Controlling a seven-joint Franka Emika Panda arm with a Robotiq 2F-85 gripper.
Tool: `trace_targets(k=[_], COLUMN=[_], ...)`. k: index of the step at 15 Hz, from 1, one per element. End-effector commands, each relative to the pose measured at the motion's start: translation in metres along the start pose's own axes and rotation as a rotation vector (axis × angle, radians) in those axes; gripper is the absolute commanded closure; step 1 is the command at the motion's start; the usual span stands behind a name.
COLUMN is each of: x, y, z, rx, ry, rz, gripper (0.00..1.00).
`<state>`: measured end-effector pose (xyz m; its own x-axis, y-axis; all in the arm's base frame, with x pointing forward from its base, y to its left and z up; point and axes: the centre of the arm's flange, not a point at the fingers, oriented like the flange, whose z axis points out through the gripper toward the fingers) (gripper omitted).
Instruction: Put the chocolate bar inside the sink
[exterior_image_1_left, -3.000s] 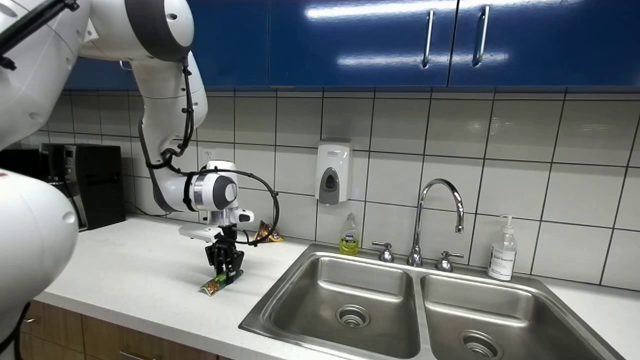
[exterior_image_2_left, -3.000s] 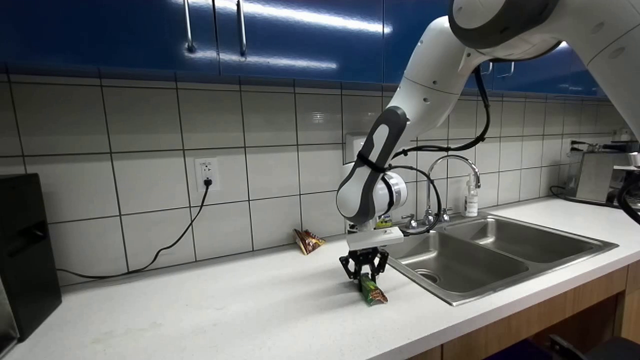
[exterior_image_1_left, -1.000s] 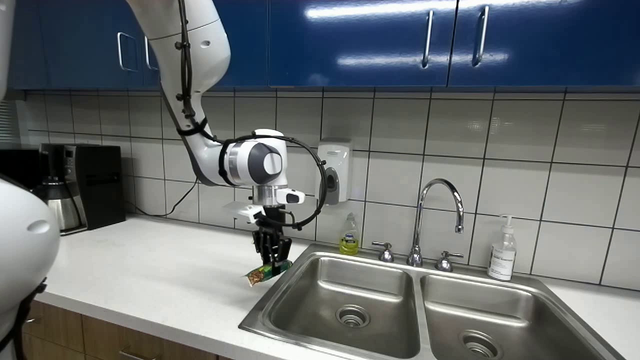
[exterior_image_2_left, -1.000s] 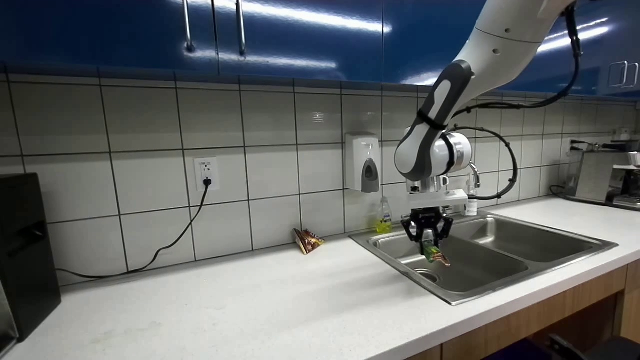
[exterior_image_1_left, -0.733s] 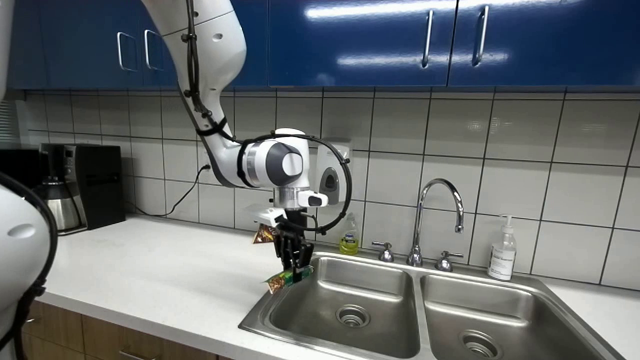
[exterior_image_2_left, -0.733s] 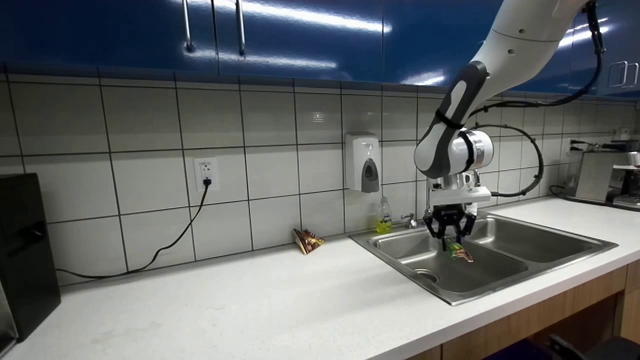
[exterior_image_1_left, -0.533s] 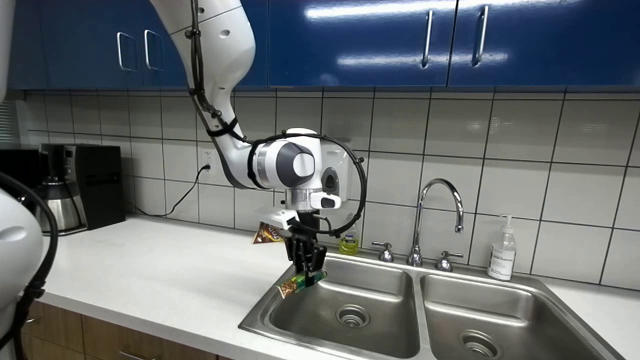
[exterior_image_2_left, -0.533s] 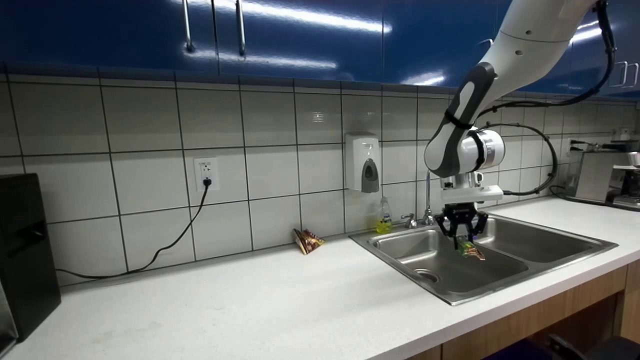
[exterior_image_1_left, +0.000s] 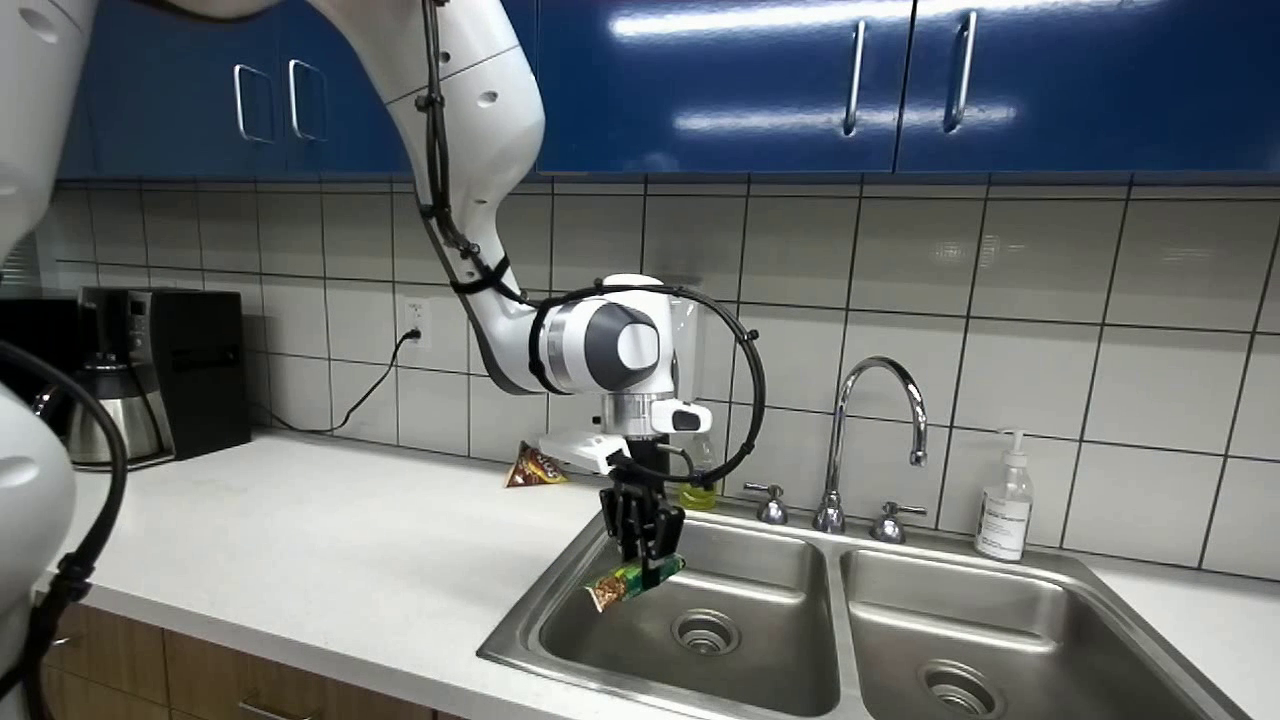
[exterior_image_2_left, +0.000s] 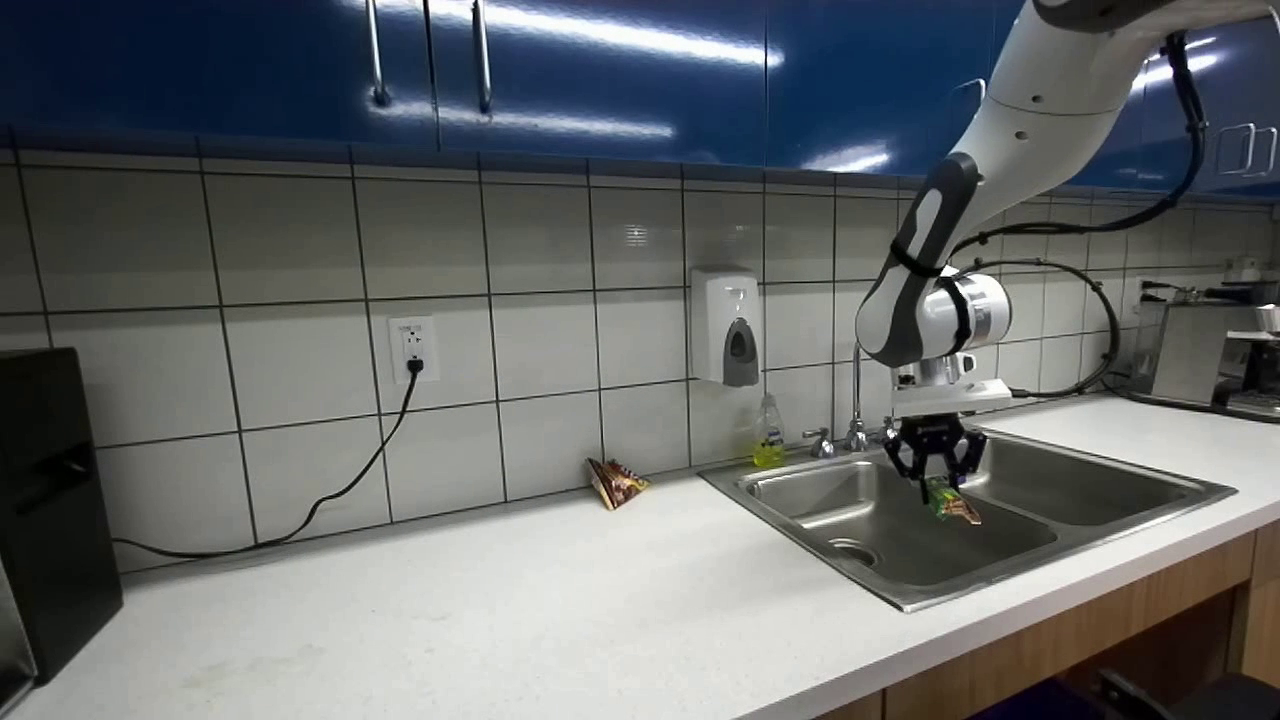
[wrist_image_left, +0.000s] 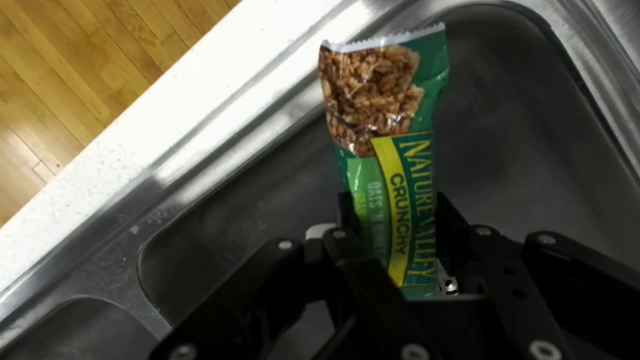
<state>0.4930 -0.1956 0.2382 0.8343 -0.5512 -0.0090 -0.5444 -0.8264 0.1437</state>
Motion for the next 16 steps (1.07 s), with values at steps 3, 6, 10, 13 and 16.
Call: trace_targets(k=[3, 6, 10, 13, 16], x=[0.051, 0.063, 0.055, 0.059, 0.059], y=[-0.008, -0.014, -0.018, -0.021, -0.021], z=[0.019, 0.026, 0.031, 0.030, 0.030], rx=[-0.046, -0.055, -0.052, -0.055, -0.056], ry=[-0.011, -0.008, 0.008, 0.007, 0.006], rz=[-0.020, -0.025, -0.016, -0.019, -0.019], gripper=[0.85, 0.85, 0.60, 0.60, 0.60])
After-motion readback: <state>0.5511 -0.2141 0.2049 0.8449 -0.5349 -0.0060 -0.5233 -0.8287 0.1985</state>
